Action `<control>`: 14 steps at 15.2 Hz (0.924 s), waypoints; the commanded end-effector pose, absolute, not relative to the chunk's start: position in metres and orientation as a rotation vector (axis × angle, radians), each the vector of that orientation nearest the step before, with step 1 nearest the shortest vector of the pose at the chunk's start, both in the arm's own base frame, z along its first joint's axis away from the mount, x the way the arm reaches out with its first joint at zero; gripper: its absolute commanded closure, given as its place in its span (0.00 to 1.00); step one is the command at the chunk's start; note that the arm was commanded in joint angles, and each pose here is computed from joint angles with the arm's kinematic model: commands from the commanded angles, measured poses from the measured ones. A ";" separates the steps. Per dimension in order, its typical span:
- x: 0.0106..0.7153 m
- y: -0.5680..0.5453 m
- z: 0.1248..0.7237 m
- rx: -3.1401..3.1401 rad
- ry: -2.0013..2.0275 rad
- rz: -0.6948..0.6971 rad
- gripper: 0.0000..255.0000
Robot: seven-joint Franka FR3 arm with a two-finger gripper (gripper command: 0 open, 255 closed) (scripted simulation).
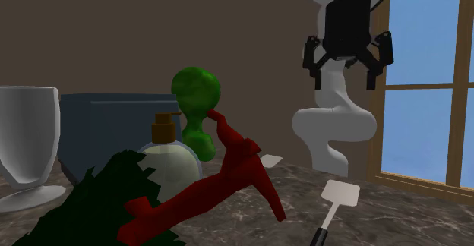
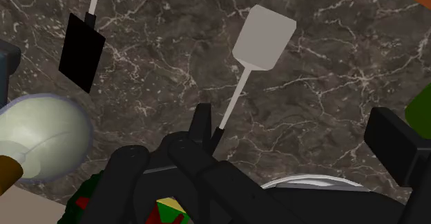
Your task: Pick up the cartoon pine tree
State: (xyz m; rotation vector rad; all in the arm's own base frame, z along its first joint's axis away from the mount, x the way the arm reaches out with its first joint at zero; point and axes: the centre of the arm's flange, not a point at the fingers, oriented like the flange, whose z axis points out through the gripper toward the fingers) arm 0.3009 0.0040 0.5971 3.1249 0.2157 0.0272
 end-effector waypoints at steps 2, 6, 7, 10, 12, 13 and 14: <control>0.309 -0.004 0.593 3.124 0.212 0.040 0.00; 0.341 -0.038 0.579 3.119 0.198 0.093 0.00; 0.349 -0.047 0.576 3.117 0.195 0.106 0.00; 0.373 -0.073 0.566 3.113 0.184 0.146 0.00; 0.390 -0.090 0.560 3.109 0.177 0.172 0.00; 0.398 -0.099 0.557 3.107 0.174 0.185 0.00; 0.406 -0.107 0.554 3.106 0.170 0.198 0.00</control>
